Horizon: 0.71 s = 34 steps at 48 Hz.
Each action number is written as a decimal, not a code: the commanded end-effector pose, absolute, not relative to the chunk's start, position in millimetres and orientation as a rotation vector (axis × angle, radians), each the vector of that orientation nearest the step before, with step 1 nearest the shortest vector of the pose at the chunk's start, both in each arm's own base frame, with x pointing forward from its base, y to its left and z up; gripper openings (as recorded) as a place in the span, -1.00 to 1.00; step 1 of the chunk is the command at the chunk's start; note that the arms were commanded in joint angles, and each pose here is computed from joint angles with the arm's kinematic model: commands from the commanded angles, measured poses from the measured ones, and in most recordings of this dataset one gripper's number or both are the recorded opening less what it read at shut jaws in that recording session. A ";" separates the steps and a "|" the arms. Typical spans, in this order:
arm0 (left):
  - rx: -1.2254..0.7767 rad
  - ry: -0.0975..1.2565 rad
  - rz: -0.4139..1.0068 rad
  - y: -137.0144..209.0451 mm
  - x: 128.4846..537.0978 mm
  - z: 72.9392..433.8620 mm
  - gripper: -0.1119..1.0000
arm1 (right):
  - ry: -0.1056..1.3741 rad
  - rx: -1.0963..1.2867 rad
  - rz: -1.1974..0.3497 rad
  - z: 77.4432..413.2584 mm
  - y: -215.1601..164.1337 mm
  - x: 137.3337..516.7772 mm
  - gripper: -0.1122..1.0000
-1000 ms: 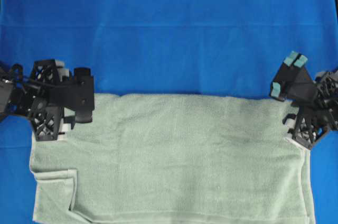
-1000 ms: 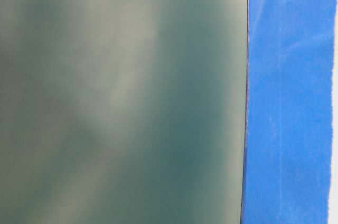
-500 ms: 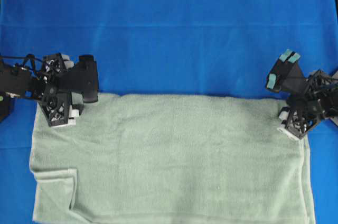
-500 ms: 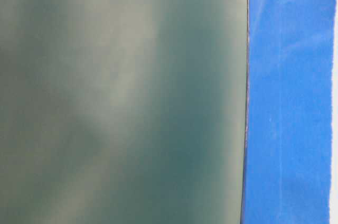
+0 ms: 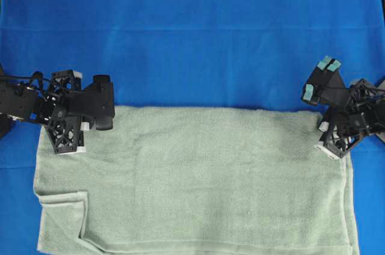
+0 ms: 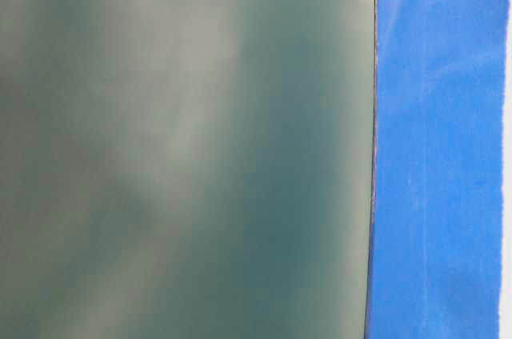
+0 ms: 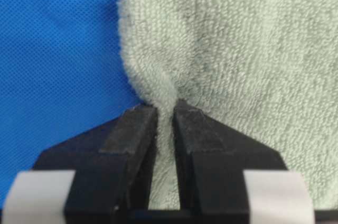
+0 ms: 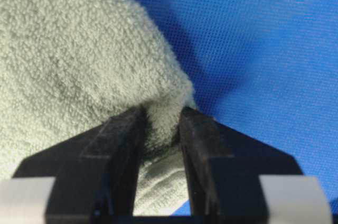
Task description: Fold a bath towel.
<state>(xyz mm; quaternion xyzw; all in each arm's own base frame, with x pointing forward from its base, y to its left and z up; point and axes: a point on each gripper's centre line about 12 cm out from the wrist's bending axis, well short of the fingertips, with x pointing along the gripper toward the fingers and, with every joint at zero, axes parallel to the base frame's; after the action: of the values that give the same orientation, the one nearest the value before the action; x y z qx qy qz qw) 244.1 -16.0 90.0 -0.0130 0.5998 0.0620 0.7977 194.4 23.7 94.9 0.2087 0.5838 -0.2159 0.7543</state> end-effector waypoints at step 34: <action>0.002 1.197 0.204 -38.4 222.7 325.7 -0.66 | 0.947 0.223 -0.558 319.7 22.9 220.8 -0.52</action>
<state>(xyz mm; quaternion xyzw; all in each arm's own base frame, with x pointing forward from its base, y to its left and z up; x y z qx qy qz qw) 223.4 -36.1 305.3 0.0050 0.5735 0.0978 0.8133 218.2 24.5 301.7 0.1083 0.4715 -0.2599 0.8357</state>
